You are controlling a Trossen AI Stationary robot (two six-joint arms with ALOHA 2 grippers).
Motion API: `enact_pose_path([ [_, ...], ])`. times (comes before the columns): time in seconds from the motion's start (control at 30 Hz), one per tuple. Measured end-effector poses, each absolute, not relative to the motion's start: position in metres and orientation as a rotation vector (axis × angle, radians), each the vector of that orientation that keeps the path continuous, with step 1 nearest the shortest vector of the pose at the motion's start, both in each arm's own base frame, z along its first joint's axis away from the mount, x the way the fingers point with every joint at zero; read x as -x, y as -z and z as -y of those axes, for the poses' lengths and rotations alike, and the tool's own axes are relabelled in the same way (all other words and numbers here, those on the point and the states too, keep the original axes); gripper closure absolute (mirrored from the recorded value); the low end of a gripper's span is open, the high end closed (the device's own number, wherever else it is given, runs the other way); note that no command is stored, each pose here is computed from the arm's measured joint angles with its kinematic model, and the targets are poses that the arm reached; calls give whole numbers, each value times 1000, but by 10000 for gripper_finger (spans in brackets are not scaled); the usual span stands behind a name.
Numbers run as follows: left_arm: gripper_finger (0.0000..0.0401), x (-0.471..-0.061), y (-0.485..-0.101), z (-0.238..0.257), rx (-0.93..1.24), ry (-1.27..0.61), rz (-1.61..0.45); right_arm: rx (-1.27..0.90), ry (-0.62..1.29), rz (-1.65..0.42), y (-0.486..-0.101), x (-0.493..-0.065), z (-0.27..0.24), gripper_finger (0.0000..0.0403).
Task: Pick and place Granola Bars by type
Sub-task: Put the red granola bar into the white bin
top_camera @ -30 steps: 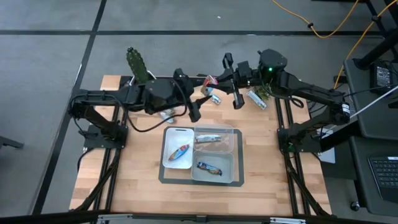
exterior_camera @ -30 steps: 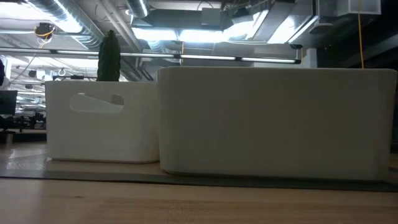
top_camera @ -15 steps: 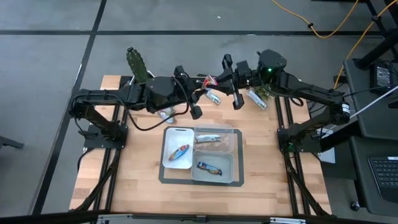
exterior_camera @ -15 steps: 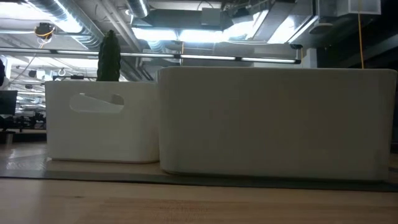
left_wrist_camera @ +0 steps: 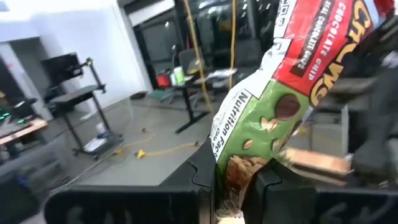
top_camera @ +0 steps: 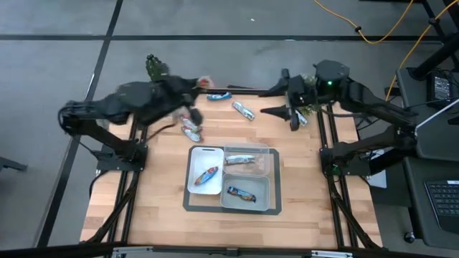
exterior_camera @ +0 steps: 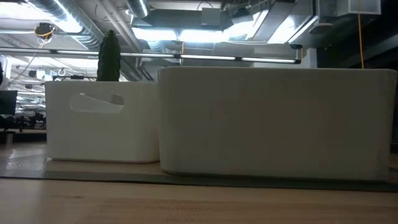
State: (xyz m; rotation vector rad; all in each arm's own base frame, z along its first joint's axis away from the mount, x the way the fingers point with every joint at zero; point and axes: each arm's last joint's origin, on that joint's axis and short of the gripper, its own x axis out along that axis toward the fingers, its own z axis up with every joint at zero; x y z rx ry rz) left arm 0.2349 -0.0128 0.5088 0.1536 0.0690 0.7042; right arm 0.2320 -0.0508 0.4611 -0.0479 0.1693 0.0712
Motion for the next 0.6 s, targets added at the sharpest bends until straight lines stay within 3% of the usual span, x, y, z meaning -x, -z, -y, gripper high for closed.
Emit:
enact_pose_path([
  [0.17,373,-218,-513,30,-109,-629,-48,48,78,-361,-450,-210,47,148],
  [0.27,373,-222,-495,41,-41,-502,-165,48,109,-443,-443,-205,47,154],
  [0.43,372,-231,-423,52,107,-497,-543,63,105,-490,-435,-207,48,171],
  [0.6,371,-239,-356,66,256,-478,-714,73,103,-491,-419,-217,50,183],
])
